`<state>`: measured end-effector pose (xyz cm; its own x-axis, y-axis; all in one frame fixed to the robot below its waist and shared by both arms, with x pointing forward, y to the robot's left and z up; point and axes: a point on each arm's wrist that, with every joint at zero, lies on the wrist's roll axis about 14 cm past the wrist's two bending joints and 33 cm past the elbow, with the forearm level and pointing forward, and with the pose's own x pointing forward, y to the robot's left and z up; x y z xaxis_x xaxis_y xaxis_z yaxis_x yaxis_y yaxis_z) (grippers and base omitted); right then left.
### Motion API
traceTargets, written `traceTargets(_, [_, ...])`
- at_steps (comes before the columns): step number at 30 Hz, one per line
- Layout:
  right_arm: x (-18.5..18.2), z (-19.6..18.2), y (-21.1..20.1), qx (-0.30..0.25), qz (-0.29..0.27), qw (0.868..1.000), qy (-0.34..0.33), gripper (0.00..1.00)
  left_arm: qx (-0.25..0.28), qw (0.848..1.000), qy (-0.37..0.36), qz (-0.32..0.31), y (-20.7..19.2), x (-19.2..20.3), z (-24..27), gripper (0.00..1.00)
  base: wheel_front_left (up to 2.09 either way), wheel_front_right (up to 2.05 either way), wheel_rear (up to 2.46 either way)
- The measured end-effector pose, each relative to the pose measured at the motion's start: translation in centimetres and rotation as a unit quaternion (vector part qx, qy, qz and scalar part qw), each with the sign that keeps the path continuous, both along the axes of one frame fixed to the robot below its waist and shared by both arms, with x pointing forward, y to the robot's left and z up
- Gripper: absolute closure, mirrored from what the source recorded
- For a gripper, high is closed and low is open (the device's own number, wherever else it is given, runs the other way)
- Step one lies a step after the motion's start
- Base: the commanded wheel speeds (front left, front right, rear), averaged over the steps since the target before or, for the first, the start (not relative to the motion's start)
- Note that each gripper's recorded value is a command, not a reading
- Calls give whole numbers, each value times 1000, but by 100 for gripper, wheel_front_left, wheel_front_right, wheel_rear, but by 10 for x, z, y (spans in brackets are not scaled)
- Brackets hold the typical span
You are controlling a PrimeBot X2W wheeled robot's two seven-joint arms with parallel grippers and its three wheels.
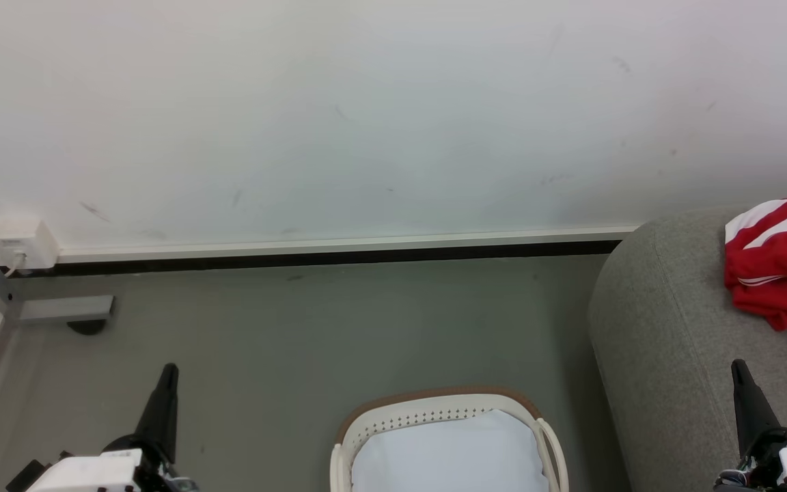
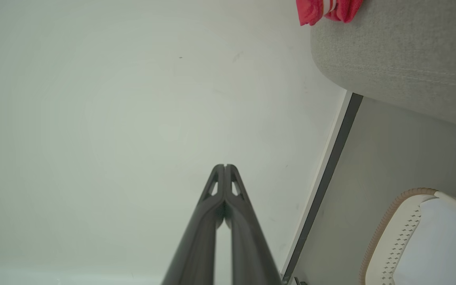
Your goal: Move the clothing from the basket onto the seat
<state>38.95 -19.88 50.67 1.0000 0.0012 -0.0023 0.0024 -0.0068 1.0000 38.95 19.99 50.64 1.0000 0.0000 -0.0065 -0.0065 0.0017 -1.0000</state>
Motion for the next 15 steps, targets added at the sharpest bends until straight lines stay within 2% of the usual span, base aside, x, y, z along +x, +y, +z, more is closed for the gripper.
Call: traceTargets(15, [0, 0, 0, 0, 0, 1000, 0, 100, 0, 1000, 0, 0, 0, 0, 0, 100, 0, 0, 0])
